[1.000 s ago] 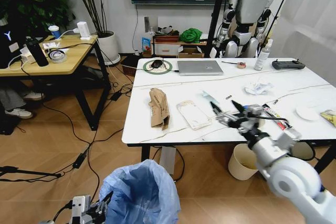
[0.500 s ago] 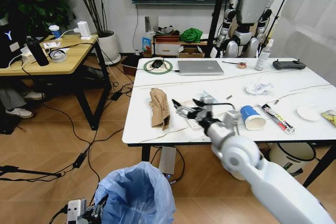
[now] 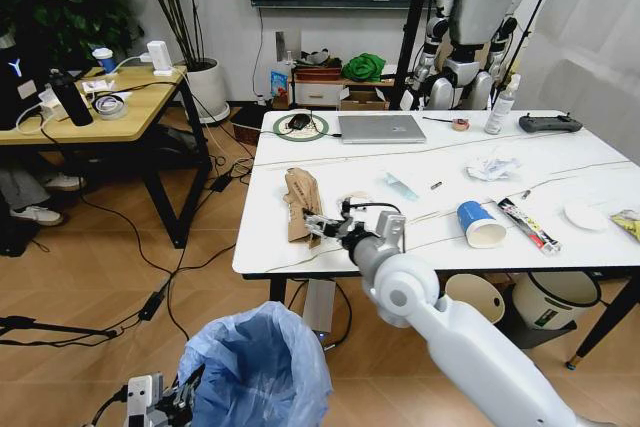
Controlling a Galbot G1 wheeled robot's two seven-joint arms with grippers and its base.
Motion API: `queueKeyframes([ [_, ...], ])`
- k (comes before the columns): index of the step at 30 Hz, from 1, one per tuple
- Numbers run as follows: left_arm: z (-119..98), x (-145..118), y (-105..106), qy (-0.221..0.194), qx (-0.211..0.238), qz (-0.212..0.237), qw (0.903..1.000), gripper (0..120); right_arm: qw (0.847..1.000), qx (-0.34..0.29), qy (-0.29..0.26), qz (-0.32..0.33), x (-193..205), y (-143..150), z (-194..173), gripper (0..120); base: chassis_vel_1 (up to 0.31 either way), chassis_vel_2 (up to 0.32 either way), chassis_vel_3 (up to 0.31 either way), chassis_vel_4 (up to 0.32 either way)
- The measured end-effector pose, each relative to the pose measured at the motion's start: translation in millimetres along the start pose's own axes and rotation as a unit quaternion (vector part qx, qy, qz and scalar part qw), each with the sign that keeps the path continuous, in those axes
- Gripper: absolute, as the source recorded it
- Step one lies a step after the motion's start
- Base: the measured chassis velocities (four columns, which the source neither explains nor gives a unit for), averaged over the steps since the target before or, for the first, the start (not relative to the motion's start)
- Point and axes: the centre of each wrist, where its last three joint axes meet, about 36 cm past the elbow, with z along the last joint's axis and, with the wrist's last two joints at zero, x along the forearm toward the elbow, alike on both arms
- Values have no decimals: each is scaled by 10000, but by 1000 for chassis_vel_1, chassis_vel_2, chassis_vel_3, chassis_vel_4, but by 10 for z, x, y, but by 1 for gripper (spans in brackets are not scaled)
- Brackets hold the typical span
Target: Pick up the trash bin and place the trash from the table into it.
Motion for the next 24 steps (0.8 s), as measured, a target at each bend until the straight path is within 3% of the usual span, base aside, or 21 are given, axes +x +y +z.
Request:
queueKeyframes([
  [11, -15, -16, 2, -3, 19, 27, 10000, 0, 10000, -24, -44, 48, -114, -28, 87, 96, 0, 0, 0, 0],
  [24, -53, -52, 8, -46, 43, 56, 10000, 0, 10000, -31, -13, 87, -134, -100, 215, 46, 0, 0, 0, 0],
])
